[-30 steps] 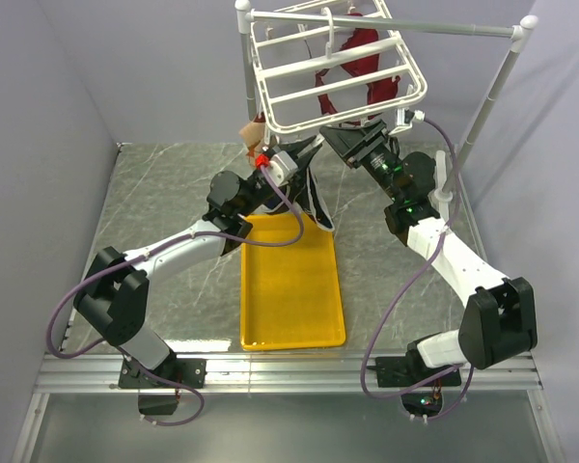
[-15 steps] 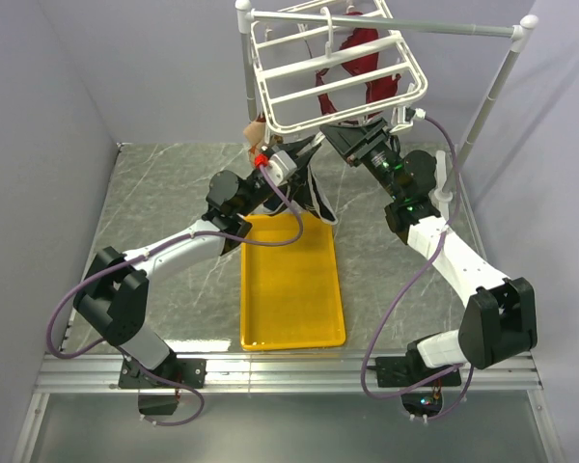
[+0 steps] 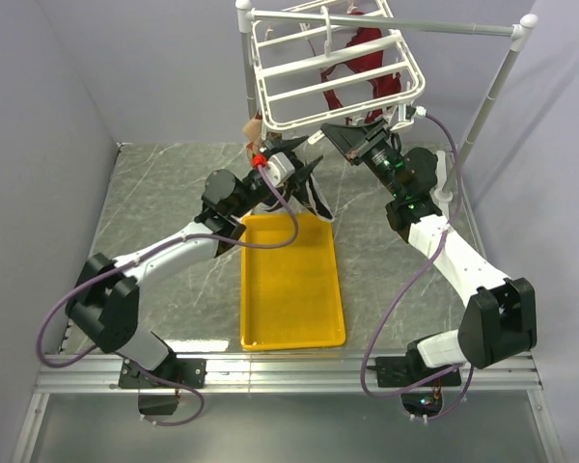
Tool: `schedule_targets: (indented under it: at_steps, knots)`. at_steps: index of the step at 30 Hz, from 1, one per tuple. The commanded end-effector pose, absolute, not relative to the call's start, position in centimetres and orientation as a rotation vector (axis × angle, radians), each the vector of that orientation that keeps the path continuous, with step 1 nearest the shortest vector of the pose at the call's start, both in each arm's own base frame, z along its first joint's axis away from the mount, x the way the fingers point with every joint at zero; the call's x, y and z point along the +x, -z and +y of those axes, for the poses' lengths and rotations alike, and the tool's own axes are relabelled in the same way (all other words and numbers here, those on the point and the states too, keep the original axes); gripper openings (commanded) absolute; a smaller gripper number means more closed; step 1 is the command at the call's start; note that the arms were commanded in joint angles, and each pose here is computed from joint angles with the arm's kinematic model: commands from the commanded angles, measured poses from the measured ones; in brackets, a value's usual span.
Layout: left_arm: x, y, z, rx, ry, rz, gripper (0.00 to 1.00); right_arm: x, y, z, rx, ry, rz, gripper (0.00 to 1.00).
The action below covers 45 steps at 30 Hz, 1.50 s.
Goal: Clip the underwear to the hanger
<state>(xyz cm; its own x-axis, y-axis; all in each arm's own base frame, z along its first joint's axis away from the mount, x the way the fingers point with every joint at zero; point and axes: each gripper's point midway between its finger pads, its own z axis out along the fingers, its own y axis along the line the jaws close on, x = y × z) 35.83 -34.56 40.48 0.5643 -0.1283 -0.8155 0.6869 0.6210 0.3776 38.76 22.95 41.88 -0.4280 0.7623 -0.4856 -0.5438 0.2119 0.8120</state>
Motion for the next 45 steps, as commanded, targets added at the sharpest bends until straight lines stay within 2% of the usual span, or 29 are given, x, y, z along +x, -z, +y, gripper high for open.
schedule_targets:
  at_steps: [1,3,4,5,8,10,11,13,15,16,19,26,32,34,38,41,45]
  knots:
    - [32.4,-43.0,-33.2,0.829,0.563,0.805,0.59,38.7,-44.5,22.5,0.203,-1.482,1.311,0.00]
    - [31.7,-43.0,-32.6,0.869,0.564,0.822,0.65,38.9,-44.5,22.5,0.200,-1.476,1.312,0.00]
    - [31.0,-42.4,-32.2,0.913,0.569,0.865,0.74,38.9,-44.4,22.5,0.203,-1.475,1.318,0.00]
    - [30.8,-42.2,-31.7,0.958,0.532,0.859,0.76,39.0,-44.5,22.4,0.204,-1.472,1.316,0.00]
    - [28.8,-39.6,-30.6,1.153,0.516,0.884,0.76,39.3,-44.2,22.5,0.206,-1.464,1.328,0.00]
    - [27.3,-38.4,-30.2,1.348,0.425,0.776,0.77,39.5,-44.0,22.6,0.205,-1.458,1.338,0.00]
    - [26.6,-35.9,-29.8,1.456,0.447,0.853,0.78,39.6,-43.9,22.6,0.205,-1.458,1.341,0.00]
    - [26.3,-33.7,-29.7,1.580,0.433,0.857,0.76,39.8,-43.9,22.6,0.201,-1.452,1.346,0.00]
    - [25.6,-32.0,-29.2,1.744,0.379,0.775,0.77,39.8,-44.0,22.7,0.195,-1.452,1.348,0.00]
    - [26.0,-31.1,-29.5,1.832,0.309,0.660,0.79,39.8,-44.1,22.8,0.195,-1.453,1.350,0.00]
    - [26.9,-29.9,-30.4,1.948,0.219,0.531,0.82,39.9,-44.0,22.8,0.195,-1.449,1.355,0.00]
    - [31.1,-30.1,-33.8,2.043,0.114,0.395,0.84,40.0,-44.0,22.8,0.191,-1.438,1.362,0.00]
    - [33.2,-27.8,-34.2,2.174,-0.006,0.264,0.86,39.9,-44.0,22.9,0.181,-1.443,1.368,0.00]
    - [33.2,-27.7,-34.5,2.180,0.075,0.328,0.83,40.0,-44.3,22.9,0.177,-1.440,1.361,0.00]
    - [32.1,-27.0,-34.5,2.188,0.119,0.355,0.82,40.1,-44.2,23.0,0.174,-1.440,1.364,0.00]
    - [32.3,-26.2,-34.8,2.191,0.014,0.368,0.84,40.3,-44.0,23.0,0.177,-1.438,1.368,0.00]
    - [32.9,-24.1,-34.9,2.340,0.019,0.480,0.81,40.4,-43.9,23.1,0.179,-1.438,1.374,0.00]
